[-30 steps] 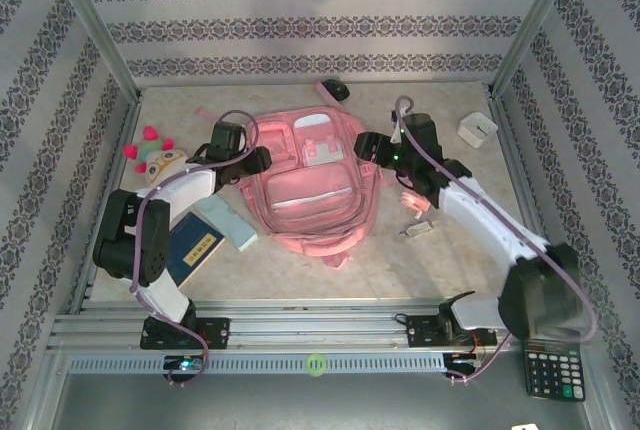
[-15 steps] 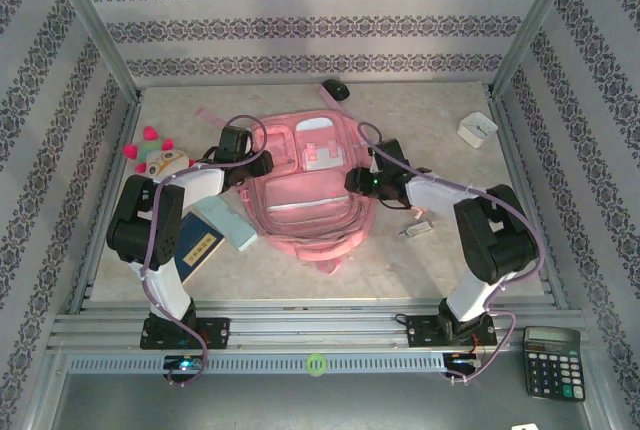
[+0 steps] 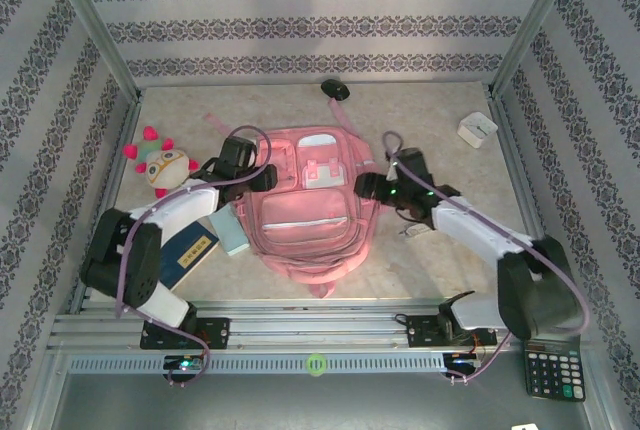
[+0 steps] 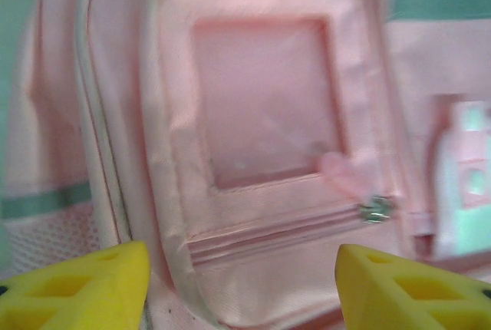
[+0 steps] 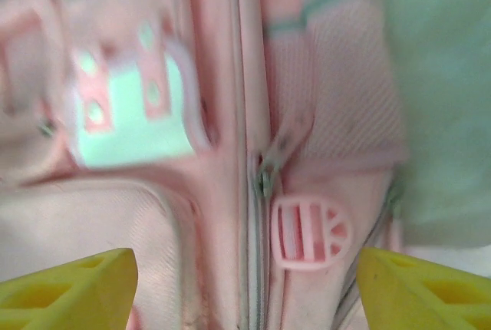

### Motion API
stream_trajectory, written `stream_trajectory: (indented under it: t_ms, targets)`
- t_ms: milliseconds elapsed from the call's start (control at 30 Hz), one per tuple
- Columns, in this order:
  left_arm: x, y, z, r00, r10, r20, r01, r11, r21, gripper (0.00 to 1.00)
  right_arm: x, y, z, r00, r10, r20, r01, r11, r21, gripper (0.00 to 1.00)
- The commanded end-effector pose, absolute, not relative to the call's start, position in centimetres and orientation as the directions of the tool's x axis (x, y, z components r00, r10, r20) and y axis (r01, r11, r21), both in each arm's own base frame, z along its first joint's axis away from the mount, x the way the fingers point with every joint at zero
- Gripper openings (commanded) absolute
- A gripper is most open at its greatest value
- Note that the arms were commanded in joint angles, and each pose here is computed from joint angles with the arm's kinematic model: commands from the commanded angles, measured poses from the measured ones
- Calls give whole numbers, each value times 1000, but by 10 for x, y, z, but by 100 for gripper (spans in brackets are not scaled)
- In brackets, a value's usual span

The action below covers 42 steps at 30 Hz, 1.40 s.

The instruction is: Pack books, pencil case, and school supplies into a backpack

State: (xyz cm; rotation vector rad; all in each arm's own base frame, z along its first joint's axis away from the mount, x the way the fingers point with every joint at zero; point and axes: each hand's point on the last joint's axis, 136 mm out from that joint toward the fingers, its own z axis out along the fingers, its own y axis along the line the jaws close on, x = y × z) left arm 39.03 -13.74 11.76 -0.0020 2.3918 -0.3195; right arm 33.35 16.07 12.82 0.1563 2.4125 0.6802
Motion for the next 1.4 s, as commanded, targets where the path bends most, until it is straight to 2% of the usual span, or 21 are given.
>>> stream_trajectory:
  t_ms: [0, 67, 167, 267, 333, 567, 767, 933, 1000, 1033, 1067, 1133, 1167, 1200, 1267, 1367]
  targets:
    - [388, -153, 194, -573, 137, -808, 332, 940, -75, 65, 327, 151, 196, -723, 231, -651, -185, 843, 505, 76]
    - [364, -183, 216, -424, 304, -853, 573, 819, 7, 66, 312, 149, 210, -693, 208, -690, -241, 835, 494, 76]
    - [312, -225, 214, -210, 500, -840, 829, 547, 119, 64, 291, 145, 208, -662, 206, -720, -277, 826, 491, 76]
    - [268, -252, 181, -16, 639, -769, 931, 291, 222, 64, 275, 138, 193, -661, 217, -719, -265, 828, 494, 76]
    - [256, -265, 156, 40, 687, -726, 943, 213, 254, 68, 268, 135, 184, -662, 222, -716, -256, 831, 494, 77]
    - [259, -305, 95, 73, 794, -603, 940, 148, 309, 69, 261, 127, 164, -670, 229, -706, -222, 845, 486, 77]
    - [250, -324, 79, 51, 784, -619, 970, 108, 217, 72, 260, 128, 160, -675, 233, -700, -224, 839, 495, 78]
    - [282, -316, 67, 23, 841, -541, 906, 211, 367, 74, 260, 131, 156, -678, 235, -697, -232, 831, 505, 78]
    - [291, -317, 70, 1, 835, -550, 886, 255, 388, 72, 260, 132, 155, -679, 236, -695, -235, 827, 511, 78]
    - [294, -317, 72, 1, 827, -562, 876, 270, 399, 66, 260, 132, 154, -681, 235, -694, -235, 827, 511, 78]
    - [295, -318, 74, 4, 818, -575, 870, 281, 405, 54, 260, 132, 152, -682, 234, -693, -234, 828, 510, 78]
    - [294, -318, 79, 17, 802, -598, 865, 288, 412, 22, 260, 131, 151, -684, 224, -694, -235, 833, 500, 79]
    - [290, -318, 84, 23, 792, -610, 870, 285, 403, 9, 261, 130, 149, -682, 218, -698, -233, 840, 490, 79]
    - [283, -320, 91, 33, 780, -624, 883, 269, 384, 1, 261, 129, 148, -680, 211, -702, -233, 846, 480, 80]
    - [270, -323, 114, 44, 732, -680, 913, 247, 325, 0, 263, 132, 150, -664, 175, -727, -276, 846, 456, 78]
    - [261, -319, 156, 37, 618, -785, 941, 243, 236, 0, 267, 130, 152, -637, 119, -761, -312, 864, 396, 85]
